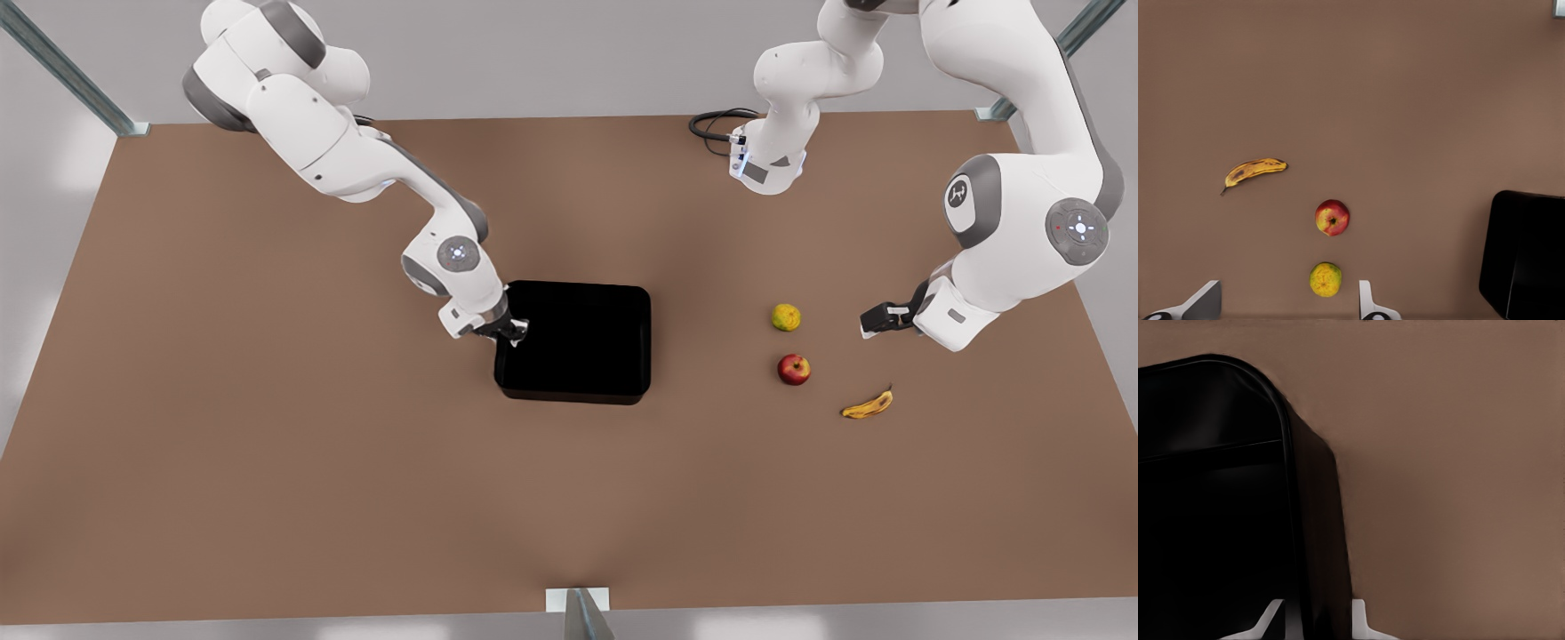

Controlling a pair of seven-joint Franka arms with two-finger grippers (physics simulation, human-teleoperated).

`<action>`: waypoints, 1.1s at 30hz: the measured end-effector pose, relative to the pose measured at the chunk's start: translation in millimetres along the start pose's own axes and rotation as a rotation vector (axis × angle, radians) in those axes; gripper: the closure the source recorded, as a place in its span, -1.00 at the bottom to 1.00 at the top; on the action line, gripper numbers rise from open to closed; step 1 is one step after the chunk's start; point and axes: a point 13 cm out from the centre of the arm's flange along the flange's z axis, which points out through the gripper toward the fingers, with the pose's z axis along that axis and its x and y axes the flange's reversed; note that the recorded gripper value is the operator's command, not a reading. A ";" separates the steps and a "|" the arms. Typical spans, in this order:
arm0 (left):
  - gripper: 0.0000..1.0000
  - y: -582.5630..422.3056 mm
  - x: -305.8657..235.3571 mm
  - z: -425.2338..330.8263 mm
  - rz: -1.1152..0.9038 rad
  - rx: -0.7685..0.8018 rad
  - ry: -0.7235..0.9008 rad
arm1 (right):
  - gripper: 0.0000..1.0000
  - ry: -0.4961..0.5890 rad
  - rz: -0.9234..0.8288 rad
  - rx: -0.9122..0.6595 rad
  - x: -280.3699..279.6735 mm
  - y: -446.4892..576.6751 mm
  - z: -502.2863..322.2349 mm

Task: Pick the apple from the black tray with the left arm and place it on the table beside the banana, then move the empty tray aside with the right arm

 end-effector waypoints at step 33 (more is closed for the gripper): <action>-1.00 -0.7 -0.5 0.7 0.011 0.000 0.000 | 0.78 -0.083 0.297 0.010 -136.3 -82.4 -176.5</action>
